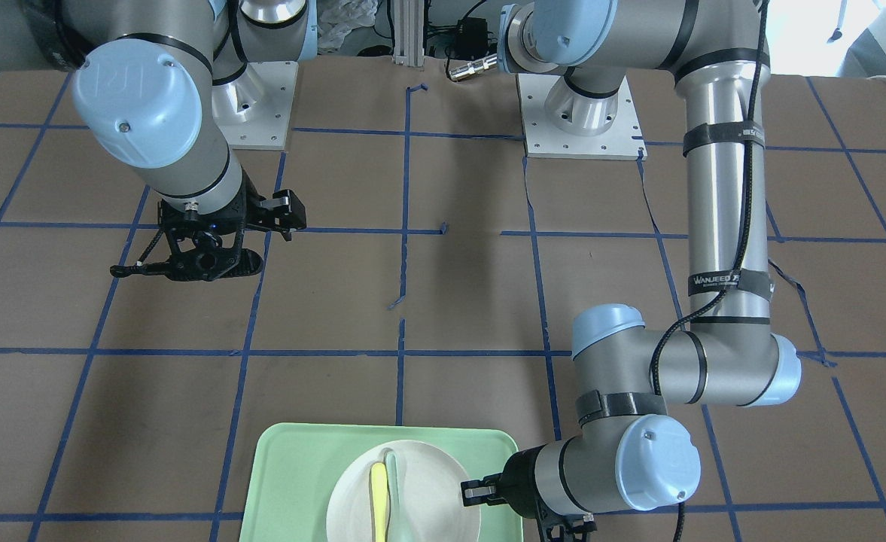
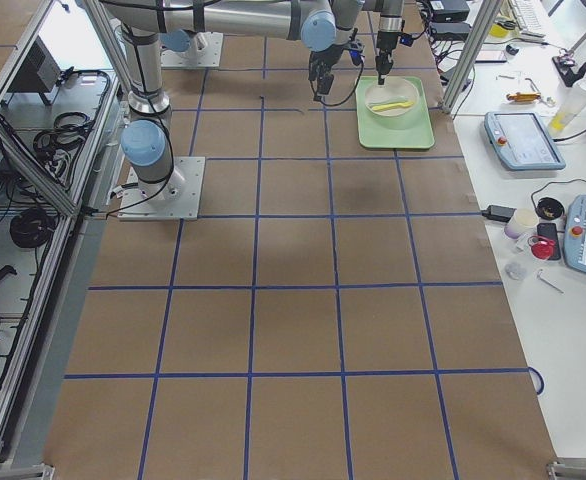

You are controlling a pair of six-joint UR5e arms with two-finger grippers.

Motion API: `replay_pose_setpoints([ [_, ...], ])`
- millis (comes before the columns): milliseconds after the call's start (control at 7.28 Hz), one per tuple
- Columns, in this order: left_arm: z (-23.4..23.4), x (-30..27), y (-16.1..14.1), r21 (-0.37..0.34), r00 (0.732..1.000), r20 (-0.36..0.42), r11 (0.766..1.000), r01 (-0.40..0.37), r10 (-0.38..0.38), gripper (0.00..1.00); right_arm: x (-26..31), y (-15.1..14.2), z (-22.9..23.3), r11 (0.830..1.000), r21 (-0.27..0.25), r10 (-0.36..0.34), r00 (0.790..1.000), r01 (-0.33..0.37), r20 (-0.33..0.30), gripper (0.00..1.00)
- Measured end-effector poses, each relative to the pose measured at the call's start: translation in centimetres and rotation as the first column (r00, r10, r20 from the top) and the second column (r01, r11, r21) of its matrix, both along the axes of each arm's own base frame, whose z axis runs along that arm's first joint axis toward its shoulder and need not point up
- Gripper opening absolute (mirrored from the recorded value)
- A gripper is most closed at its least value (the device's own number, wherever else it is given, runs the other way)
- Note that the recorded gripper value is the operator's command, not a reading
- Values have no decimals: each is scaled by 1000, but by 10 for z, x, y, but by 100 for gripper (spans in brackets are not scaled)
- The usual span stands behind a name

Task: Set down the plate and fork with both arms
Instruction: 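Lower the plate onto the tray and open the left gripper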

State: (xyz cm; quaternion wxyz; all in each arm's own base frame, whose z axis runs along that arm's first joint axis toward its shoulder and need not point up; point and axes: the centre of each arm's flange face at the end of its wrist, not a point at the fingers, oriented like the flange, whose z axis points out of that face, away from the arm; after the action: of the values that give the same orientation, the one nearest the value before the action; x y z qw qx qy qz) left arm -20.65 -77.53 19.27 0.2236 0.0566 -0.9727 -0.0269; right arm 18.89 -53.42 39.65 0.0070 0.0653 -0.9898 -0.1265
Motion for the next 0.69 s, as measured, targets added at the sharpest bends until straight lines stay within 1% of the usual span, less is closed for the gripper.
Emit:
replay_pose_setpoints([
  [412,-9,4,0,-15,997,57,998,57,-56,0,0,0,-1,1000,3,3,1000,-3,1,100],
  [549,-11,5,1,-12,996,66,998,56,-55,59,0,0,-1,1000,2,4,1000,-4,1,100],
  [687,-11,5,1,-9,997,66,999,40,-39,91,0,0,-1,1000,0,5,1000,-5,0,100],
])
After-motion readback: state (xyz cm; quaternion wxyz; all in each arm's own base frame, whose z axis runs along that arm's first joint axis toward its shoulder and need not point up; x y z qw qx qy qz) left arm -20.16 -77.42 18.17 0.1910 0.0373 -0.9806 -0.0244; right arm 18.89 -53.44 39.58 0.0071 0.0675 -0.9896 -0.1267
